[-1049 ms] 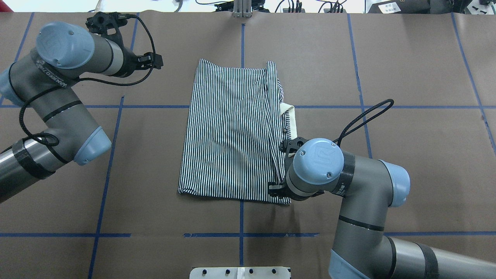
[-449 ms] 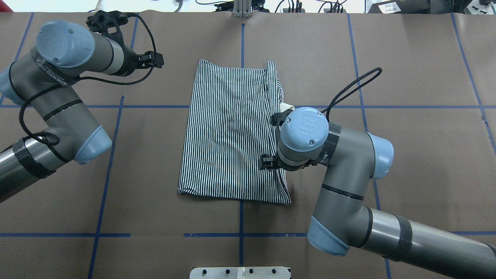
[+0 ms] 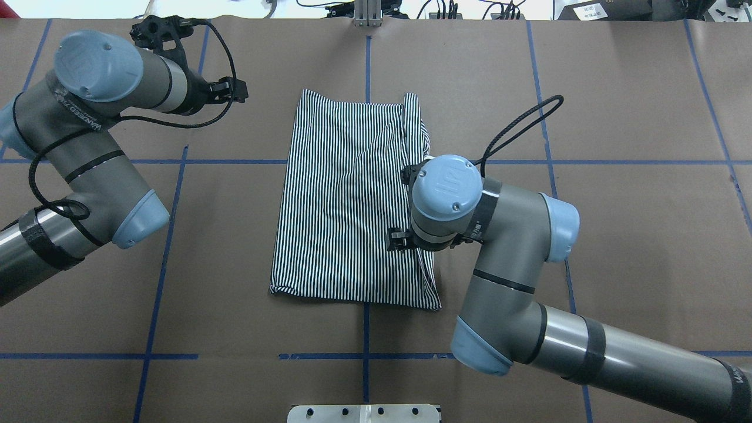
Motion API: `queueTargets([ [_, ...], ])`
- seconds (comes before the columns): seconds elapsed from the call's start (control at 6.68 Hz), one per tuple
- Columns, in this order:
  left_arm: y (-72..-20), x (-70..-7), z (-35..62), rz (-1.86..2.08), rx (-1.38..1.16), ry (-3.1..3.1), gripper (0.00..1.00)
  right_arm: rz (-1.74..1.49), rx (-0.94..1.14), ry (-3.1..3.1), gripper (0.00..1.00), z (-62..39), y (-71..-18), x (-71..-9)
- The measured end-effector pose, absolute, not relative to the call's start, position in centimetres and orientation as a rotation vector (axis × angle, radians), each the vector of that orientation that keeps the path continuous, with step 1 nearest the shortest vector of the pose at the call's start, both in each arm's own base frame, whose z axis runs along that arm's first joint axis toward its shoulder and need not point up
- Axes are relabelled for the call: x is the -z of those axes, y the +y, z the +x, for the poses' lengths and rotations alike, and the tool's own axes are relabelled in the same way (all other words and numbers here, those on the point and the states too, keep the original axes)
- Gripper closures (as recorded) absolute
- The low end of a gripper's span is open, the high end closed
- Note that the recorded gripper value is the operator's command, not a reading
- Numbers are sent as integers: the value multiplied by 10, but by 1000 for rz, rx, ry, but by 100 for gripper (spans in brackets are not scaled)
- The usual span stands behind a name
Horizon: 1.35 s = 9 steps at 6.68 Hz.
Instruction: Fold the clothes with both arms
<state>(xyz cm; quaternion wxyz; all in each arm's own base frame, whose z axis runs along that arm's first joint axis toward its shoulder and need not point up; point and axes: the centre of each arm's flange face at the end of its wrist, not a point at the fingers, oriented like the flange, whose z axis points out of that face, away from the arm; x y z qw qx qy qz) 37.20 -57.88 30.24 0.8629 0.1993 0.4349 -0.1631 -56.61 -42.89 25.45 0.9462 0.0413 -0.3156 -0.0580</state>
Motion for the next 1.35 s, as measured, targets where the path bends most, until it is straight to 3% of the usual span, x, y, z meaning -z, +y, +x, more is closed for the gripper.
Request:
queueTargets([
  [1.35,-579,-301,371,419,344,915,0,53,165,-567,0,-578,-431,-277],
])
